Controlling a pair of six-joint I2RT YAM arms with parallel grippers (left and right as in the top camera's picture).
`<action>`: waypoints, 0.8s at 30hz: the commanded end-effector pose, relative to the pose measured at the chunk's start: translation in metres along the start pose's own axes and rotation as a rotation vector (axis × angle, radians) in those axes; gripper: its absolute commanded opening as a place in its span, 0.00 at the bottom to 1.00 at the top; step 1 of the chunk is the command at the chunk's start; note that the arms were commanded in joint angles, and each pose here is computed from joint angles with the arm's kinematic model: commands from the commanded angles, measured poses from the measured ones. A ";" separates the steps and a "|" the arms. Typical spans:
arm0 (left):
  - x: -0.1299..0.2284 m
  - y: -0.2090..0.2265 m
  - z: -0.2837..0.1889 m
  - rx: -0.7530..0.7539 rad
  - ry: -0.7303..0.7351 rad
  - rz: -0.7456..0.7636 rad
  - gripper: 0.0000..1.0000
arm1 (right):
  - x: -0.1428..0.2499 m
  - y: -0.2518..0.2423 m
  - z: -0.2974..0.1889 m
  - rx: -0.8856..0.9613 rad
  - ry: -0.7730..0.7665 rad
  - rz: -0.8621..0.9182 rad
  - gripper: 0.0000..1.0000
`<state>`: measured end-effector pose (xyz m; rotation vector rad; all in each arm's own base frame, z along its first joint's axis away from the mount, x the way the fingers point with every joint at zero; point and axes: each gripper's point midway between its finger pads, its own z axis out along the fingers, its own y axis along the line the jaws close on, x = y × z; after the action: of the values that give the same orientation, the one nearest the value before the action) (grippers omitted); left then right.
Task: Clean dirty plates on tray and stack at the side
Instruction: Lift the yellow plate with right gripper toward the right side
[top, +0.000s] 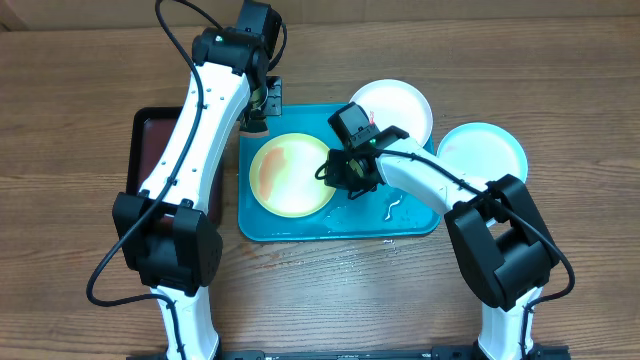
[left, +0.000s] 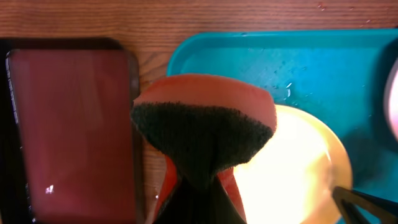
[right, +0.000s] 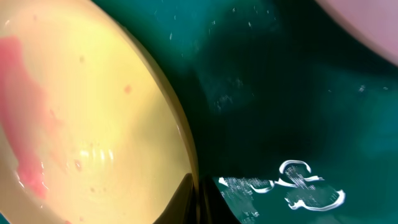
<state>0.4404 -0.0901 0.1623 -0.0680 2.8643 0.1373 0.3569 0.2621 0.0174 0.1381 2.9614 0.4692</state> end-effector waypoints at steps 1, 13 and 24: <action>-0.007 0.014 -0.007 -0.030 -0.026 -0.020 0.04 | -0.018 0.018 -0.026 -0.006 -0.069 -0.123 0.04; -0.014 0.036 -0.003 -0.040 -0.034 -0.073 0.04 | -0.037 -0.001 -0.130 0.393 -0.432 -0.238 0.04; -0.014 0.035 -0.002 -0.041 -0.031 -0.072 0.04 | -0.031 0.009 -0.211 0.701 -0.789 -0.344 0.04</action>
<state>0.4485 -0.0567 0.1636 -0.1731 2.8482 0.1654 0.3507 0.2153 0.1711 -0.1739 2.3639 -0.4525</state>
